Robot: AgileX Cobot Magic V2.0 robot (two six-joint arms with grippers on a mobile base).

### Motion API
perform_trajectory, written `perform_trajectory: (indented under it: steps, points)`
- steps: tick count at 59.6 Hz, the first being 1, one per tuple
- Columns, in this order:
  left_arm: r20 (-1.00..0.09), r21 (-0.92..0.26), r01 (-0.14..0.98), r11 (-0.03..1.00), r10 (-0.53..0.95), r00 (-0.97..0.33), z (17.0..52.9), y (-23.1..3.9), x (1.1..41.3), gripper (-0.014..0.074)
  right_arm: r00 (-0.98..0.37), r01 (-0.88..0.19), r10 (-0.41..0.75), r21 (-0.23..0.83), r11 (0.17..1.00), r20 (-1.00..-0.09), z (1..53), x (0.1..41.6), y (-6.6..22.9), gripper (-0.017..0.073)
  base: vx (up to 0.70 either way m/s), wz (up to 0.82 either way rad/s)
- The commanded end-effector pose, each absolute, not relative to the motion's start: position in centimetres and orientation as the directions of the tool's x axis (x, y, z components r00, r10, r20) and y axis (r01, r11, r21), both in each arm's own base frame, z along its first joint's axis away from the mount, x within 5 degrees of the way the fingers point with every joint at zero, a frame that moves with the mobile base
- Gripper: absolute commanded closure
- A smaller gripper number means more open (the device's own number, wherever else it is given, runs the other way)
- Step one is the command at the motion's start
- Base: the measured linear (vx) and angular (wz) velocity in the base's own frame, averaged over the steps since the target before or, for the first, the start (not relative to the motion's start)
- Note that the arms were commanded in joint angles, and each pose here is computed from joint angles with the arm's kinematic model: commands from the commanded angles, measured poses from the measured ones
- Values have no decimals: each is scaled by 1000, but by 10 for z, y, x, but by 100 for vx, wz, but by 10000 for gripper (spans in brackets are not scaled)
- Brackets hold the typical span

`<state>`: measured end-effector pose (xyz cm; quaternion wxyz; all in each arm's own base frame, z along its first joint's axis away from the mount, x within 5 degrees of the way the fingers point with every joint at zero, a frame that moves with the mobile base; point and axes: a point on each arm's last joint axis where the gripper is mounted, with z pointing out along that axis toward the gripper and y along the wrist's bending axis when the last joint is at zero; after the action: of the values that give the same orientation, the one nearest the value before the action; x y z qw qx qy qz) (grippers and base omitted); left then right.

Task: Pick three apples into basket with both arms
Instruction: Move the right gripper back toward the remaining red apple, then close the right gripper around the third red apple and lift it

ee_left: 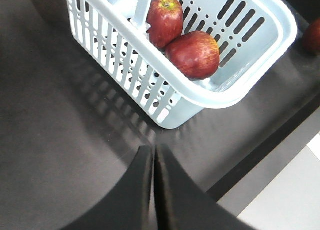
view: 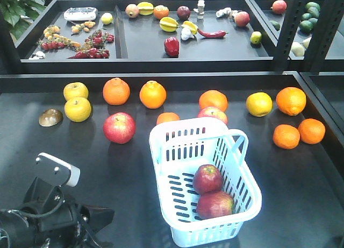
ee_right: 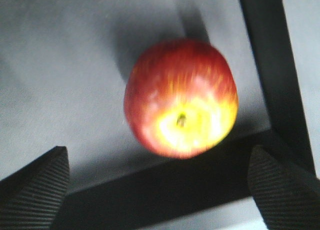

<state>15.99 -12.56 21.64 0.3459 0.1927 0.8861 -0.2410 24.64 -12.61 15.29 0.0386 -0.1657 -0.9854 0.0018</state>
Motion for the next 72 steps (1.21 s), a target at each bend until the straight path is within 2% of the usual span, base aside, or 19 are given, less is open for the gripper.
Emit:
perform_trajectory:
  steps: [1, 40, 47, 54, 66, 72]
  points:
    - [-734, -305, 498, 812, 133, -667, 226, -128, 163, 599, -947, 321, 321, -34, 947, 21, 159, 251, -131, -121, 0, 0]
    - [-731, -309, 498, 810, 132, -669, 226, -128, 163, 599, -954, 296, 297, -50, 954, 31, 122, 262, -138, -72, 0, 0]
    - [-727, -322, 489, 811, 119, -676, 227, -128, 163, 599, -953, 298, 300, -48, 953, 37, 120, 262, -138, -10, 0, 0]
    - [-728, -320, 491, 810, 121, -675, 227, -128, 163, 599, -954, 296, 298, -48, 954, 38, 120, 262, -138, 98, 0, 0]
    - [-730, -317, 491, 811, 122, -672, 227, -128, 163, 599, -958, 281, 282, -32, 959, 53, 125, 260, -136, 355, 0, 0]
    - [-731, -316, 491, 812, 121, -672, 227, -128, 163, 599, -967, 256, 256, -7, 967, 8, 140, 260, -132, 474, 0, 0]
